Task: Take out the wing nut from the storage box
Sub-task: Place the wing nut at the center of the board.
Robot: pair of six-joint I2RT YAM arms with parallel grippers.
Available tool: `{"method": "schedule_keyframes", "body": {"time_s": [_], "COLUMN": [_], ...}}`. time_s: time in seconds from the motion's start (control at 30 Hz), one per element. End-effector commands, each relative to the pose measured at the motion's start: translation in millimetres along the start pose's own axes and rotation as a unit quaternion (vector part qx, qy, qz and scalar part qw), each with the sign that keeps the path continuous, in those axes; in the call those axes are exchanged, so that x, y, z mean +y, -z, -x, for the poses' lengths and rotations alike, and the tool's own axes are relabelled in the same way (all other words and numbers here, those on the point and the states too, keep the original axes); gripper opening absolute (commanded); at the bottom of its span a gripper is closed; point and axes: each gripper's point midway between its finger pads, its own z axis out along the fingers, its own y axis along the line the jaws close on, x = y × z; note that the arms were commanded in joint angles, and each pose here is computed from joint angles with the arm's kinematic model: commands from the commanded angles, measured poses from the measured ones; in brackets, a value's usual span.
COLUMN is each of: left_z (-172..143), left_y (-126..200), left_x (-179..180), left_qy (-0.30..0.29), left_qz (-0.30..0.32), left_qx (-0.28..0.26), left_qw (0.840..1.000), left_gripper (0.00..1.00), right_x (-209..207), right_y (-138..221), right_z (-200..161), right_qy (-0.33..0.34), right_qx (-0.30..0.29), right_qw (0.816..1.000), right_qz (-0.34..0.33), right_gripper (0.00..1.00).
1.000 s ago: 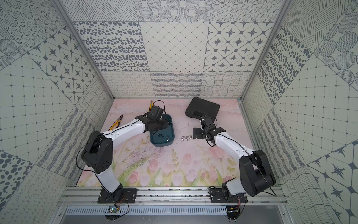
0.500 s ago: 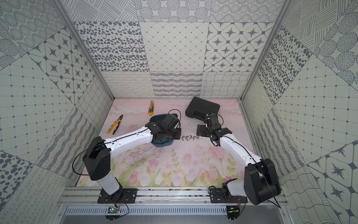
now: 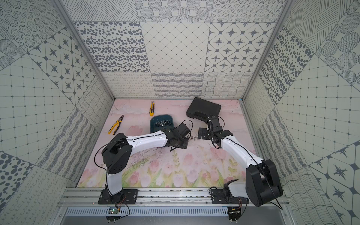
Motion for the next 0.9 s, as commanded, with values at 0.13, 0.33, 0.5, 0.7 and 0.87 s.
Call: {"method": "schedule_keyframes", "body": {"time_s": [0.13, 0.33, 0.5, 0.7, 0.87], "left_z": [-0.4, -2.5, 0.2, 2.0, 7.0], "left_y": [-15.4, -21.9, -25.0, -22.7, -14.3], "left_x": [10.6, 14.7, 18.4, 21.6, 19.5], "left_qy": [0.006, -0.001, 0.003, 0.005, 0.004], "left_qz": [0.051, 0.067, 0.072, 0.079, 0.071], "left_qx": [0.008, 0.019, 0.017, 0.017, 0.01], "left_qw": [0.999, 0.998, 0.997, 0.997, 0.997], "left_gripper": [0.0, 0.01, 0.02, 0.12, 0.21], "right_x": [4.0, 4.6, 2.1, 1.1, 0.5], "right_y": [-3.9, -3.4, -6.0, -5.6, -4.5], "right_z": [4.0, 3.5, -2.7, -3.1, -2.8], "right_qy": [0.002, 0.004, 0.006, 0.006, 0.005], "right_qx": [-0.002, -0.003, 0.004, 0.003, 0.001], "right_qw": [1.0, 1.0, 1.0, 1.0, 1.0], "right_qz": [0.008, 0.009, 0.006, 0.005, 0.003], "right_gripper": [0.97, 0.97, 0.97, 0.97, 0.97]}}
